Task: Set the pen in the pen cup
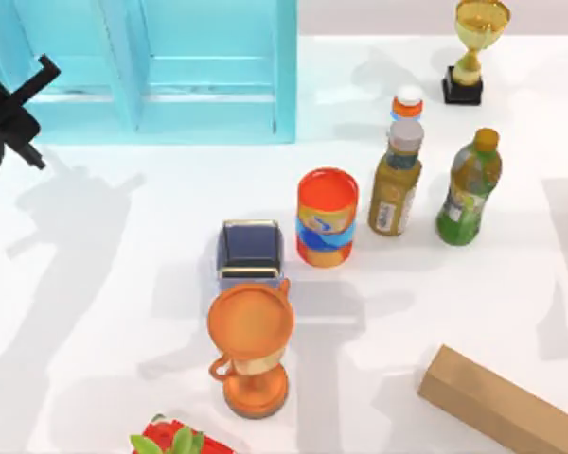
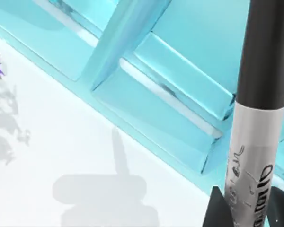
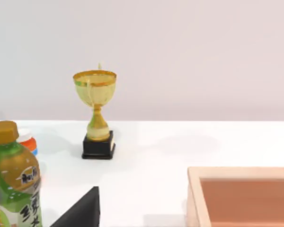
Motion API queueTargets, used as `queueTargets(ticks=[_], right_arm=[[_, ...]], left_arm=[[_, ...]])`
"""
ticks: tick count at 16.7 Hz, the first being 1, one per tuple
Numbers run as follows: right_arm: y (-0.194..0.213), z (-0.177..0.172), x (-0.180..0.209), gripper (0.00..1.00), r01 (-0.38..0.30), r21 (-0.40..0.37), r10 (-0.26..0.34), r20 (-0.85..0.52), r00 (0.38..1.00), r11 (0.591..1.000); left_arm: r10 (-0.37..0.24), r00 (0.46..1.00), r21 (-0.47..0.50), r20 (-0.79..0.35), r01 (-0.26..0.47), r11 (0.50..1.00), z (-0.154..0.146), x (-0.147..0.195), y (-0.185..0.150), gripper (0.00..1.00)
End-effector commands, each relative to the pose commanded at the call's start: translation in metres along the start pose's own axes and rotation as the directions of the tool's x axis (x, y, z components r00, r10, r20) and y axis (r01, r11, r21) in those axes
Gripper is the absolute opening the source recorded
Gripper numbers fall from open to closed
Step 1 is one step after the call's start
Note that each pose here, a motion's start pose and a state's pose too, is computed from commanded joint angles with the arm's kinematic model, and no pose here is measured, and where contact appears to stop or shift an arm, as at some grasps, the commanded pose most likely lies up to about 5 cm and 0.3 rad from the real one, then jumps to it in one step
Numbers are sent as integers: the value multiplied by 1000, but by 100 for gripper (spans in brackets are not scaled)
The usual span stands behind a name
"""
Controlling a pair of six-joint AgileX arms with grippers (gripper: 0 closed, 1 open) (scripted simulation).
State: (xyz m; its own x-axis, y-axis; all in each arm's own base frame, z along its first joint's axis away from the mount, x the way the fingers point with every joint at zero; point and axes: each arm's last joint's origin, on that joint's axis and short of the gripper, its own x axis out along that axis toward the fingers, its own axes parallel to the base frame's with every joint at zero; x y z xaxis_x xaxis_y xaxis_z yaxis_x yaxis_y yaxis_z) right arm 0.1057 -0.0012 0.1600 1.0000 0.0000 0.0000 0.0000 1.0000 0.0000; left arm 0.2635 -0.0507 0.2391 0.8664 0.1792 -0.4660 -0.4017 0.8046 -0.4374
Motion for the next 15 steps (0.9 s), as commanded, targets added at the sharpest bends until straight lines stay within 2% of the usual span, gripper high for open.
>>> queueTargets(ticks=[3,6,10,15], right_arm=[[0,0,0,100,0,0,0,0,1000,1000],[0,0,0,100,0,0,0,0,1000,1000],[0,0,0,100,0,0,0,0,1000,1000],[0,0,0,100,0,0,0,0,1000,1000]], left_arm=[[-15,983,178,181,-18,984,-28,7,-54,0],[-22,942,284,336,-79,955,-69,-1,-104,0],[5,883,332,470,-181,926,-133,-29,-150,0],[61,847,334,528,-273,902,-196,-67,-172,0]])
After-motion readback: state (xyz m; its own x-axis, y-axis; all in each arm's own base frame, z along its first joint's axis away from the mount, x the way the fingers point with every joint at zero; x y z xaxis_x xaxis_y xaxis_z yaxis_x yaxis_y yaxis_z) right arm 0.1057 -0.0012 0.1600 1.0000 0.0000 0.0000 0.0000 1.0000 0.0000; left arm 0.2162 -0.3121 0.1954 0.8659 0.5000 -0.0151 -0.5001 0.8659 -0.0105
